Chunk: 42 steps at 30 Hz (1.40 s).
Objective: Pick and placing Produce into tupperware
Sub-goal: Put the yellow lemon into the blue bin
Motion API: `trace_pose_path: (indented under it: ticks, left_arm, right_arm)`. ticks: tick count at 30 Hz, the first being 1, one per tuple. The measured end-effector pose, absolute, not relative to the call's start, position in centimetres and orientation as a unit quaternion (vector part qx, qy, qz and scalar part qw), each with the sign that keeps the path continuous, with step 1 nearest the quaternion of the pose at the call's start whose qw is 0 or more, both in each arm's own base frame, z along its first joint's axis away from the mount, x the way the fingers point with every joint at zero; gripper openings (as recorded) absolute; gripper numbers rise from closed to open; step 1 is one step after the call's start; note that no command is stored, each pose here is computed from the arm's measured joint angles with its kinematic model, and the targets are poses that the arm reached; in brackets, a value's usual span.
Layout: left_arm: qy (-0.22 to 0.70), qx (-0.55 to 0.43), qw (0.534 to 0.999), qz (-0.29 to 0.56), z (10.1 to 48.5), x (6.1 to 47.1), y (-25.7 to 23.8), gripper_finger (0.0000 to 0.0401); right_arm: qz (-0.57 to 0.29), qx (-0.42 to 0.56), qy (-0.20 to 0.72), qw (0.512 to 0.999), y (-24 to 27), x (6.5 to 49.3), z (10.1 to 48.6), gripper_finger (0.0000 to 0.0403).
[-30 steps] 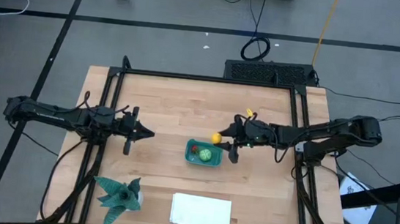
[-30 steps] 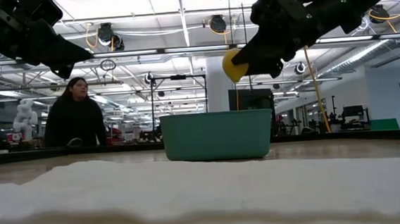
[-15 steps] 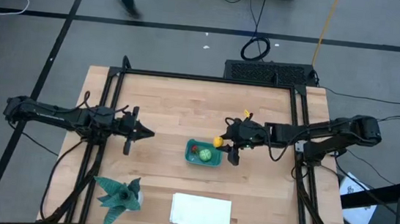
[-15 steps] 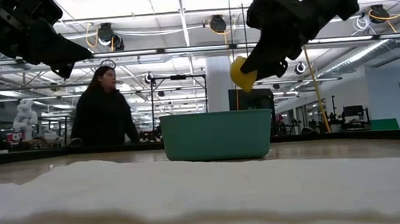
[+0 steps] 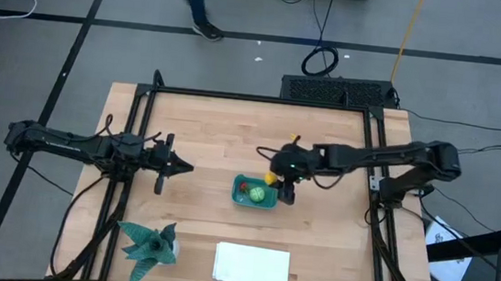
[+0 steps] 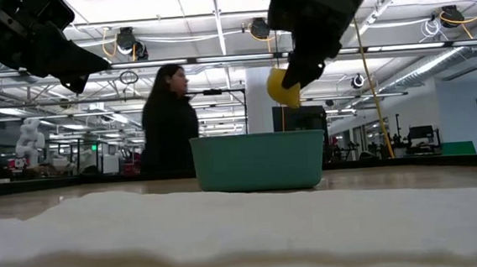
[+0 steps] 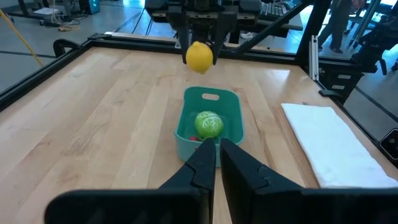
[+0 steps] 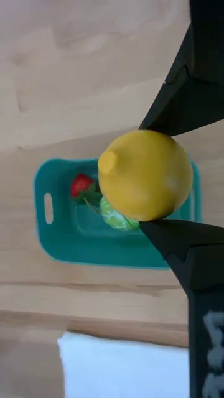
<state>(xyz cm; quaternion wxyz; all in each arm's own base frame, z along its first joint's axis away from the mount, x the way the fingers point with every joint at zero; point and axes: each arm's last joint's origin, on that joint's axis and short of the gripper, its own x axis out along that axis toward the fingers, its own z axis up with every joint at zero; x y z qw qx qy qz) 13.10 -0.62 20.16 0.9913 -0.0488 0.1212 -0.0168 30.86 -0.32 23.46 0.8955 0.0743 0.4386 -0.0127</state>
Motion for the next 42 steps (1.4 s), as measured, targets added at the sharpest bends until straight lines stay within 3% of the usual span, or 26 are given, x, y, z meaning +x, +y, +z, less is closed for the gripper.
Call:
trace_pose_path:
  ticks: [14, 28, 36, 42]
  left_arm:
    - [0.122, -0.048, 0.991, -0.016, 20.1, 13.1, -0.6, 0.0026]
    - [0.125, -0.036, 0.991, -0.018, 20.1, 13.1, -0.6, 0.0026]
    - [0.125, -0.034, 0.991, -0.018, 20.1, 13.1, -0.6, 0.0026]
    - [0.125, -0.034, 0.991, -0.018, 20.1, 13.1, -0.6, 0.0026]
  right_arm:
    - [0.057, 0.092, 0.504, 0.857, -2.9, 35.1, 23.8, 0.0186]
    - [0.128, 0.106, 0.541, 0.825, -4.4, 35.0, 22.8, 0.0186]
    - [0.135, 0.056, 0.523, 0.840, -4.0, 35.4, 23.0, 0.0186]
    - [0.164, 0.023, 0.541, 0.825, -3.2, 35.6, 21.9, 0.0186]
